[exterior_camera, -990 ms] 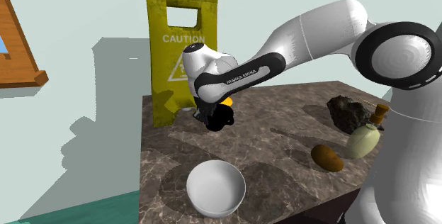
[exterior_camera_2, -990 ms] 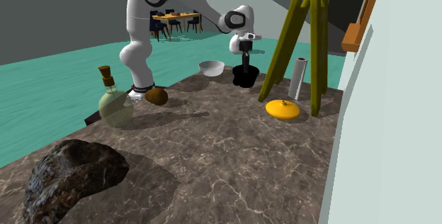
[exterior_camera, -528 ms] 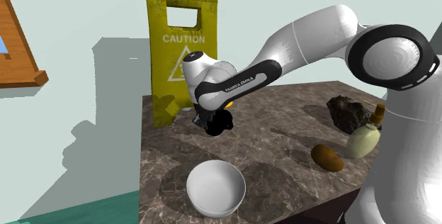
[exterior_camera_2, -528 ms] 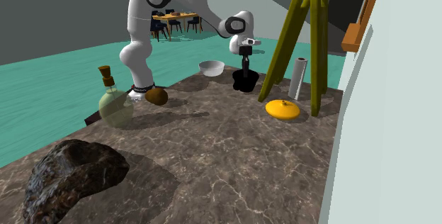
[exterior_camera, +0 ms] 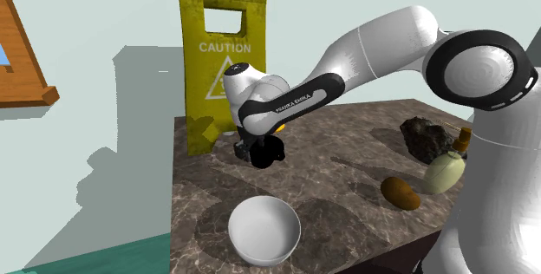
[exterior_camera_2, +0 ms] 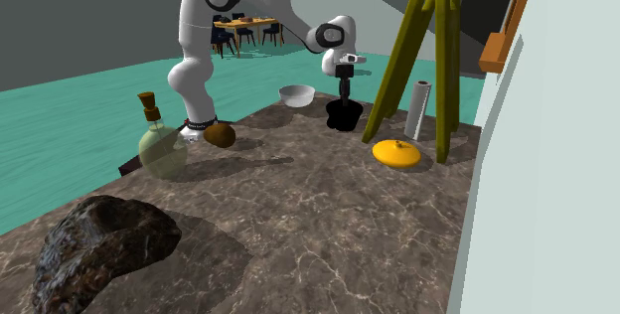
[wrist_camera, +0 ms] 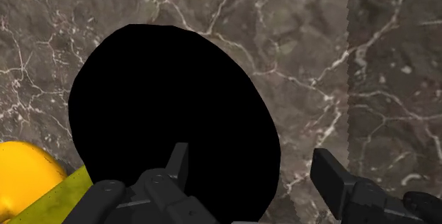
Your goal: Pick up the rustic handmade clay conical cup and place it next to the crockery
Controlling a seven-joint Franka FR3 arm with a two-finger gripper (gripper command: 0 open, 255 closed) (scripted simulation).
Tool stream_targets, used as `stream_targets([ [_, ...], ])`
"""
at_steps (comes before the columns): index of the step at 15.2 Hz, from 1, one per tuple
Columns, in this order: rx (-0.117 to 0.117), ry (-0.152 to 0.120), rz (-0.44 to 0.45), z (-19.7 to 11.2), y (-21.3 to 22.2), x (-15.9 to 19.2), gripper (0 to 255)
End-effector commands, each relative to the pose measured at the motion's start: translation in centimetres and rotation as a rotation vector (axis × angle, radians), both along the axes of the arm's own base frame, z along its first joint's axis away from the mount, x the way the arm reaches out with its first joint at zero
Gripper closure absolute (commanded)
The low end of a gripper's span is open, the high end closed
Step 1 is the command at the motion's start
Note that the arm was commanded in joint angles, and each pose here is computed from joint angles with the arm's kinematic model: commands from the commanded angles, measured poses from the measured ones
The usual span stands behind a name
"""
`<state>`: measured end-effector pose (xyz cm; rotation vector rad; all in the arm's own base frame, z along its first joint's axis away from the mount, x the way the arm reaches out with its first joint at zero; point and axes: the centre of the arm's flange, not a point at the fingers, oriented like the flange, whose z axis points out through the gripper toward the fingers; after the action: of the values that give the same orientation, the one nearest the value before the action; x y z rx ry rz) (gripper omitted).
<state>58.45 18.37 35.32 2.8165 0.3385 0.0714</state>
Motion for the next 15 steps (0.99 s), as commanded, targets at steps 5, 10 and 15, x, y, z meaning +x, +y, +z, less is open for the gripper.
stream_targets([
  [5,0.000,0.000,0.000,2.5,0.8,-0.2,0],
  [10,0.000,0.000,0.000,4.8,1.5,-0.4,0],
  [15,0.000,0.000,0.000,4.8,1.5,-0.4,0],
])
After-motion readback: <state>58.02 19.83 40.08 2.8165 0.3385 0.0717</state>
